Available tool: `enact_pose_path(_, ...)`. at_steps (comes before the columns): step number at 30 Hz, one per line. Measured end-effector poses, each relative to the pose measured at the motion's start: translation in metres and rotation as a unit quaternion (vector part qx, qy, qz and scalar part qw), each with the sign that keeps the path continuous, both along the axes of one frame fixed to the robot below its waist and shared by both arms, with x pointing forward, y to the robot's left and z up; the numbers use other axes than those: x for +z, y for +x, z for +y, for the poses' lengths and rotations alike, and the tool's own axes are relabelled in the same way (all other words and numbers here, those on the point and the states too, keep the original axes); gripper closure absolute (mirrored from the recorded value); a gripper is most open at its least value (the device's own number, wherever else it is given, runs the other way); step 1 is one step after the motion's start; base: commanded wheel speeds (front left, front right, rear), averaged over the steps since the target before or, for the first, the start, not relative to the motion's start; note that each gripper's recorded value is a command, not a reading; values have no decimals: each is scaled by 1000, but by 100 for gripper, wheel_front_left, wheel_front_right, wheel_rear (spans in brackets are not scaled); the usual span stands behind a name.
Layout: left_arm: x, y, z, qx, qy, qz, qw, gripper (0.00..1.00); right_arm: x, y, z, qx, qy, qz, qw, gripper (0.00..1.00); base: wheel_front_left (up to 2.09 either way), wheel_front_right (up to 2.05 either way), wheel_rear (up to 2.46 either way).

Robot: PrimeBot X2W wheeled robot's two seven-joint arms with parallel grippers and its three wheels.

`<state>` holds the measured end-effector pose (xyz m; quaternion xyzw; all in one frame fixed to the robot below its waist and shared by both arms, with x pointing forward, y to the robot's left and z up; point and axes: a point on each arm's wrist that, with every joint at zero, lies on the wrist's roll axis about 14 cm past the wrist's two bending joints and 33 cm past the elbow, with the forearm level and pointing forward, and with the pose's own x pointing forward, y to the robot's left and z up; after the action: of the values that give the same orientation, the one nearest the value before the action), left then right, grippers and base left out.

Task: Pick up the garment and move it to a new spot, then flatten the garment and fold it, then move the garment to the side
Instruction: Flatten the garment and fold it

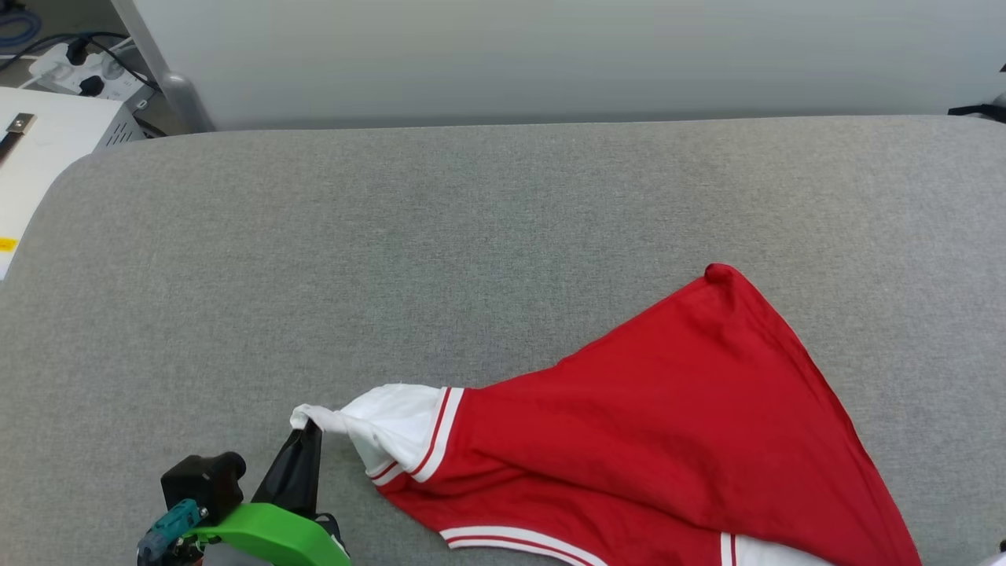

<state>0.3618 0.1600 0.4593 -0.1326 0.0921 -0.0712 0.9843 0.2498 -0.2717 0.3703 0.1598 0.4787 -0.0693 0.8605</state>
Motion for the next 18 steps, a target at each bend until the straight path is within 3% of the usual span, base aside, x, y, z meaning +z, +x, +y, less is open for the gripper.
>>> enact_pose_path(1, 0, 0, -1, -1, -1, 0, 1000, 100, -4, -4, 5, -7, 9, 1, 1000, 92, 0, 0, 0)
enact_pose_path(2, -1, 1, -1, -2, -2, 1, 1000, 100, -8, -6, 10, -15, 18, -1, 1000, 57, 0, 0, 0)
enact_pose_path(3, -1, 1, -2, -3, -3, 1, 1000, 100, -10, -7, 14, -19, 24, -5, 1000, 0, 0, 0, 0)
enact_pose_path(6, -1, 1, -4, -6, -3, 2, 1000, 100, -8, -1, 14, -32, 22, -36, 999, 0, 0, 0, 0)
enact_pose_path(11, -1, 1, -5, -8, -2, 2, 1000, 100, 22, 34, -4, -53, -20, -155, 986, 0, 0, 0, 0)
enact_pose_path(18, -2, 3, -4, -7, -1, 5, 1000, 100, 84, 105, -11, -46, -66, -331, 940, 0, 0, 0, 0)
